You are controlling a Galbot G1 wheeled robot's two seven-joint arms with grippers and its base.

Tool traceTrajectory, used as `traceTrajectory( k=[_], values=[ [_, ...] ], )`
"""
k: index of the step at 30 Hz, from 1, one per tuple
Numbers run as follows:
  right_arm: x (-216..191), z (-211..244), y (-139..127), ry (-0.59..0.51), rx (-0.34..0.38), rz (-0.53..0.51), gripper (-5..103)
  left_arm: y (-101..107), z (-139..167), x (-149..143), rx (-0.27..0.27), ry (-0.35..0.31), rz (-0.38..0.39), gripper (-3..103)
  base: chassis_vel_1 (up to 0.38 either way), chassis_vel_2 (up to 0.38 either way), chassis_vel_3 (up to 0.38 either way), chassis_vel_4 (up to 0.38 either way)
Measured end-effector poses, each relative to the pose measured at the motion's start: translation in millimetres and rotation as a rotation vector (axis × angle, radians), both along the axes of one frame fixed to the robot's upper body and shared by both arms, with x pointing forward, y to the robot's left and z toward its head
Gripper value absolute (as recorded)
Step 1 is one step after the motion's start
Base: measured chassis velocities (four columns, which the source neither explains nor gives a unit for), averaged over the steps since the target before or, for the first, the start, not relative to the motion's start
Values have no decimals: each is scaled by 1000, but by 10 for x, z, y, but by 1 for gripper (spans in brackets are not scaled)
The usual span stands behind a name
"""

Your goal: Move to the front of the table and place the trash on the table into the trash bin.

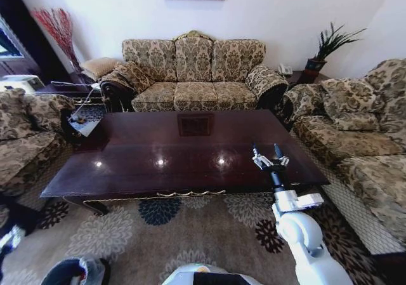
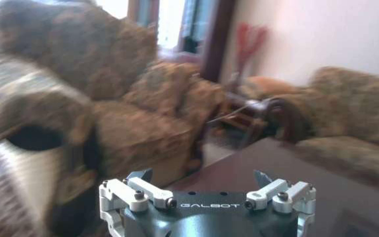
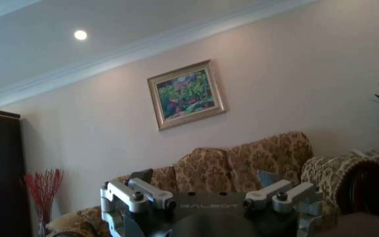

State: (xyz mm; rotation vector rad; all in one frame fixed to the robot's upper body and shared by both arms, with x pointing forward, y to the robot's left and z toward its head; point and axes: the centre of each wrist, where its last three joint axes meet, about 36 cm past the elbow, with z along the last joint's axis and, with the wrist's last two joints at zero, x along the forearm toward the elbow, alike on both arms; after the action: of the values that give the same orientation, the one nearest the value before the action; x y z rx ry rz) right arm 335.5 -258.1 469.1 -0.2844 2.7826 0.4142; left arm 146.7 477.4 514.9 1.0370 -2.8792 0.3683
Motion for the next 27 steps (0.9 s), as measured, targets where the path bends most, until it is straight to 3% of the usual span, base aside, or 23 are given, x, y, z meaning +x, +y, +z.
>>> traceTrajectory(
  k=[4, 6, 9, 11, 13, 15, 18, 24, 27],
  values=[
    [0, 0, 0, 0, 0, 0, 100, -220, 377, 171, 113, -29, -176, 100, 0, 0, 0, 0],
    [0, 0, 0, 0, 0, 0, 100, -256, 410, 198, 120, -27, -200, 100, 0, 0, 0, 0],
    [0, 0, 0, 0, 0, 0, 100, -584, 377, 373, 103, 3, -370, 100, 0, 0, 0, 0],
    [0, 0, -1, 0, 0, 0, 100, -682, 327, 411, 100, 16, -411, 100, 0, 0, 0, 0],
    [0, 0, -1, 0, 0, 0, 100, -931, 213, 482, 126, 38, -515, 101, 0, 0, 0, 0],
    [0, 0, 0, 0, 0, 0, 100, -972, 198, 492, 133, 39, -531, 101, 0, 0, 0, 0],
    [0, 0, 0, 0, 0, 0, 100, -1203, 148, 547, 154, 15, -607, 98, 0, 0, 0, 0],
    [0, 0, 0, 0, 0, 0, 100, -1232, 228, 569, 155, -62, -584, 98, 0, 0, 0, 0],
    [0, 0, 0, 0, 0, 0, 100, -1240, 350, 678, 184, -114, -615, 98, 0, 0, 0, 0]
  ],
)
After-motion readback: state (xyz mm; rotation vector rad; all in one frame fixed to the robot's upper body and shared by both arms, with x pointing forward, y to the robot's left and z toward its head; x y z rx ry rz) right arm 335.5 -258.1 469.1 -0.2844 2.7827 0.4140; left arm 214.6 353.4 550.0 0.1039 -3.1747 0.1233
